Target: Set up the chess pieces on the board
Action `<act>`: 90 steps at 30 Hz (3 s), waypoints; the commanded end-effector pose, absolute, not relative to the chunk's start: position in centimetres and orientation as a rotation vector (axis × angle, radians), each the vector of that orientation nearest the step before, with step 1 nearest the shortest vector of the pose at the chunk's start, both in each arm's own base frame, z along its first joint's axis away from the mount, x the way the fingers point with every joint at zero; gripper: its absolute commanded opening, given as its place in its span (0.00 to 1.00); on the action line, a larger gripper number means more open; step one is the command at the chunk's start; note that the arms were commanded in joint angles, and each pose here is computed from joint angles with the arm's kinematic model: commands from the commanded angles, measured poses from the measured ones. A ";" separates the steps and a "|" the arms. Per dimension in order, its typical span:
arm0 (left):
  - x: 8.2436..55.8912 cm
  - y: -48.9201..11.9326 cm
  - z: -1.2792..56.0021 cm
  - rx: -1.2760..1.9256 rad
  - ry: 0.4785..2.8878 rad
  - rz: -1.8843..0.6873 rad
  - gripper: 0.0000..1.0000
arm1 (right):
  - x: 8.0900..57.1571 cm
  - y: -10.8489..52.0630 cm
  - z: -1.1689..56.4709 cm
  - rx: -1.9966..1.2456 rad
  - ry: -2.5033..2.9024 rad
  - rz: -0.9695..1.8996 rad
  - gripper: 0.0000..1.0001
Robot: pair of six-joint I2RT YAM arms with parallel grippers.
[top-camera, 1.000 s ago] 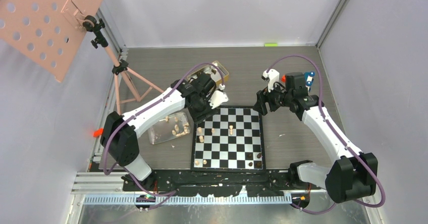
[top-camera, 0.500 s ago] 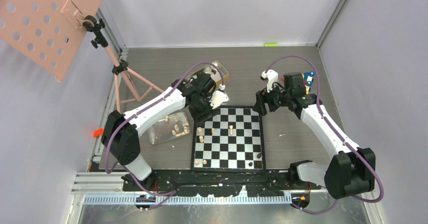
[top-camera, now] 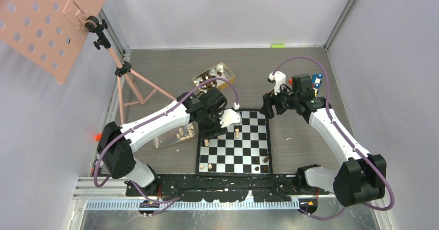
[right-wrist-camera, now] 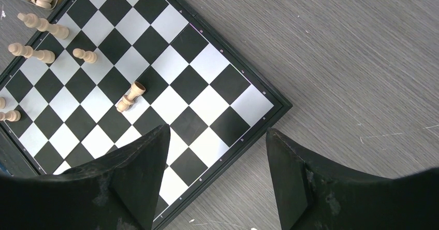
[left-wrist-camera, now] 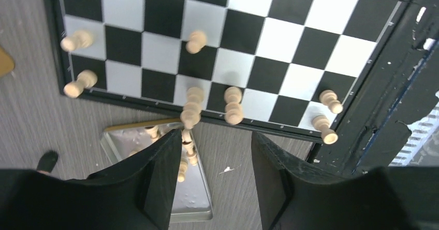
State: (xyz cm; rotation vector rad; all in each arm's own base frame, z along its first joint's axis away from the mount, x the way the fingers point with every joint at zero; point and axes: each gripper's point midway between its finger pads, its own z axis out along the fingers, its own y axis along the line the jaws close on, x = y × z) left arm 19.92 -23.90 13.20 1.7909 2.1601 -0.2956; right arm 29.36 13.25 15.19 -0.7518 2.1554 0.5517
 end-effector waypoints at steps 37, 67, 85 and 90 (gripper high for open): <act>19.1 -23.3 6.3 2.132 2.153 -0.044 0.31 | 29.3 13.2 17.1 -0.784 2.067 0.525 0.74; 18.4 -22.6 6.9 2.137 2.196 -0.048 0.24 | 29.2 13.2 16.9 -0.790 2.071 0.533 0.74; 18.9 -23.9 10.9 2.012 2.116 -0.111 0.59 | 29.1 13.8 16.6 -0.779 2.094 0.587 0.74; 19.8 -24.3 13.7 1.884 2.064 -0.181 0.65 | 28.8 15.1 16.2 -0.754 2.129 0.677 0.69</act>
